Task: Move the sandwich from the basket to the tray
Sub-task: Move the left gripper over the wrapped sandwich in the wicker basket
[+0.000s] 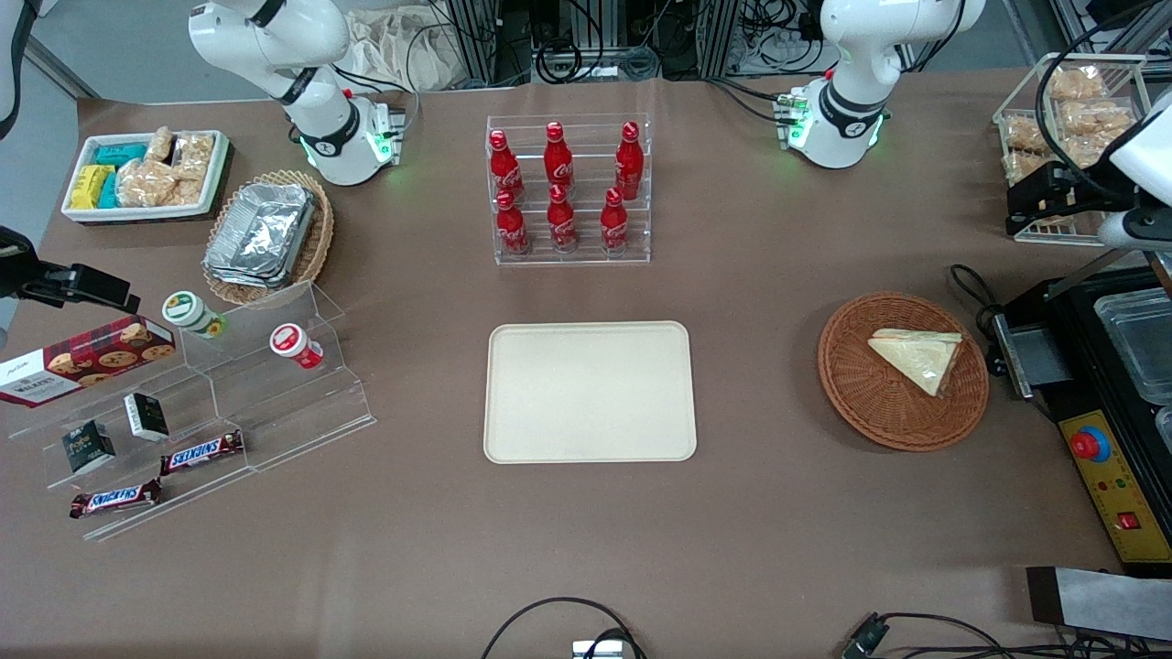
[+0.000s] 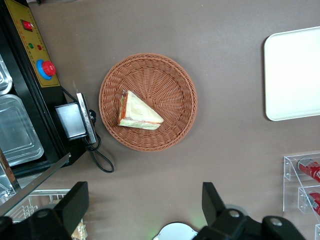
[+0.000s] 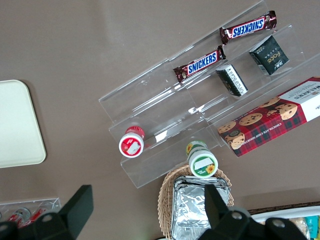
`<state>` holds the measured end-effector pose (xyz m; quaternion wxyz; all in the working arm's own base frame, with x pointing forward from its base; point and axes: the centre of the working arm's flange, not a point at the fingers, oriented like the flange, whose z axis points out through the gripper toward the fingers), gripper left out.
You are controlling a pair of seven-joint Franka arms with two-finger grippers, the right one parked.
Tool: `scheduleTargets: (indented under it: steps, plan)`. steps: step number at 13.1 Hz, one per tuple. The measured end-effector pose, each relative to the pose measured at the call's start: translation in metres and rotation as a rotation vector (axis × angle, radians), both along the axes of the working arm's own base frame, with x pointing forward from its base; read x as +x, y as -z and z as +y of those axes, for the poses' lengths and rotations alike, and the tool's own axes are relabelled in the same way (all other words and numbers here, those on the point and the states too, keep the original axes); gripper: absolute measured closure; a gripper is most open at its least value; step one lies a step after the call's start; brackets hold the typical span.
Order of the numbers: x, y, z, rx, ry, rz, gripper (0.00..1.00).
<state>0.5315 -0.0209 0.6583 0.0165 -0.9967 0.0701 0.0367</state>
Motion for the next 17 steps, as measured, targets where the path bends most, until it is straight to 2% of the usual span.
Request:
scheduleTargets:
  steps: [2, 4, 9, 11, 13, 17]
  plan:
    - [0.000, 0.001, 0.000, 0.001, -0.022, 0.004, 0.00]
    - [0.004, 0.010, 0.001, 0.003, -0.053, 0.025, 0.00]
    - [0.045, 0.090, 0.026, 0.009, -0.168, 0.152, 0.00]
    - [0.059, 0.129, 0.042, 0.007, -0.210, 0.149, 0.00]
    - [0.061, 0.163, 0.061, 0.006, -0.297, 0.123, 0.00]
    - [0.058, 0.203, 0.088, -0.056, -0.488, 0.095, 0.00]
